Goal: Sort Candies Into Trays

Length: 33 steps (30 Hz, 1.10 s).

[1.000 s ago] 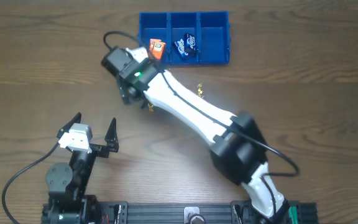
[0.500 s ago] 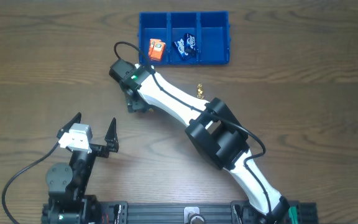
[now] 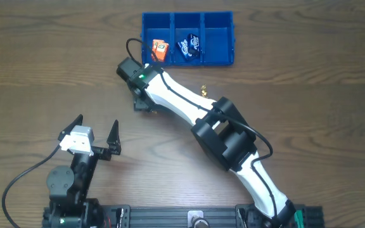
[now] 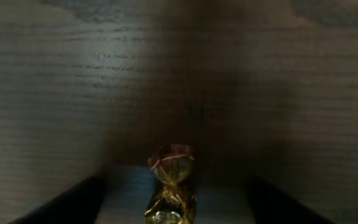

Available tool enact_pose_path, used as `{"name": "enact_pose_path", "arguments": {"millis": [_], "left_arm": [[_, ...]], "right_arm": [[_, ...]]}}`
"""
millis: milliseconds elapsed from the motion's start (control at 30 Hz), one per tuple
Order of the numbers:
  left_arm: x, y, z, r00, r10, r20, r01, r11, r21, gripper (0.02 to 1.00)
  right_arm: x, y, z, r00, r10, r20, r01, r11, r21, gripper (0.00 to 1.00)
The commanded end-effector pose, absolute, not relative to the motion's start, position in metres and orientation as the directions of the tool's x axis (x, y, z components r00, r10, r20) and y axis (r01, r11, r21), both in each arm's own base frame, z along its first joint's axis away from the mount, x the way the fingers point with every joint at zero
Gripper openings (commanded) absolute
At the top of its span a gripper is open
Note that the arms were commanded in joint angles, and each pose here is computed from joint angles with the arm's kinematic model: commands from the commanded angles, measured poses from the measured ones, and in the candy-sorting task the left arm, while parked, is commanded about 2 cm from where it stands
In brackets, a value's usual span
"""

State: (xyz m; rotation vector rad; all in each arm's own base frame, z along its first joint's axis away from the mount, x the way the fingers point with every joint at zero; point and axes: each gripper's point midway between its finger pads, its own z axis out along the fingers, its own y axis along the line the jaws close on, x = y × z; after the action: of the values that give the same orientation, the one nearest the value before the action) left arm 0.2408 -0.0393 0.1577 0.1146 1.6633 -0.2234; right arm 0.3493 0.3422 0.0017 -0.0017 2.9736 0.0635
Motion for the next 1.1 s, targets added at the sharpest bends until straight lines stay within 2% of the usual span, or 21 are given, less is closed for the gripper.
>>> {"name": "enact_pose_path", "arguments": {"millis": [33,167,400,633,833,967,1100], "left_arm": [[0.24,-0.043,0.142,-0.147,-0.042,-0.988,0.226,0.971,-0.074,0.998],[0.24,-0.043,0.142,-0.147,-0.042,-0.988,0.226,0.971,-0.074,0.998],[0.24,-0.043,0.142,-0.147,-0.042,-0.988,0.226,0.971,-0.075,0.998],[0.24,-0.043,0.142,-0.147,-0.041,-0.988,0.226,0.971,-0.074,0.998],[0.24,-0.043,0.142,-0.147,-0.042,-0.988,0.226,0.971,-0.074,0.998],[0.24,-0.043,0.142,-0.147,-0.042,-0.988,0.226,0.971,-0.074,0.998],[0.24,-0.043,0.142,-0.147,-0.042,-0.988,0.226,0.971,-0.074,0.998]], "right_arm": [[0.345,0.34,-0.006,-0.99,0.018,-0.138,0.011,0.999,0.052,0.452],[0.343,0.34,-0.006,-0.991,0.012,-0.135,0.005,0.999,0.049,0.362],[0.338,0.341,-0.006,-0.992,0.001,-0.125,-0.004,0.999,0.038,0.347],[0.336,0.339,-0.007,-0.993,0.0,-0.12,-0.004,0.999,0.032,0.218],[0.338,0.34,-0.005,-0.992,-0.002,-0.125,-0.006,0.999,0.036,0.172],[0.349,0.34,0.021,-0.983,-0.044,-0.179,-0.054,0.997,0.048,0.163],[0.383,0.313,0.089,-0.931,-0.042,-0.362,-0.042,0.999,-0.007,0.148]]}}
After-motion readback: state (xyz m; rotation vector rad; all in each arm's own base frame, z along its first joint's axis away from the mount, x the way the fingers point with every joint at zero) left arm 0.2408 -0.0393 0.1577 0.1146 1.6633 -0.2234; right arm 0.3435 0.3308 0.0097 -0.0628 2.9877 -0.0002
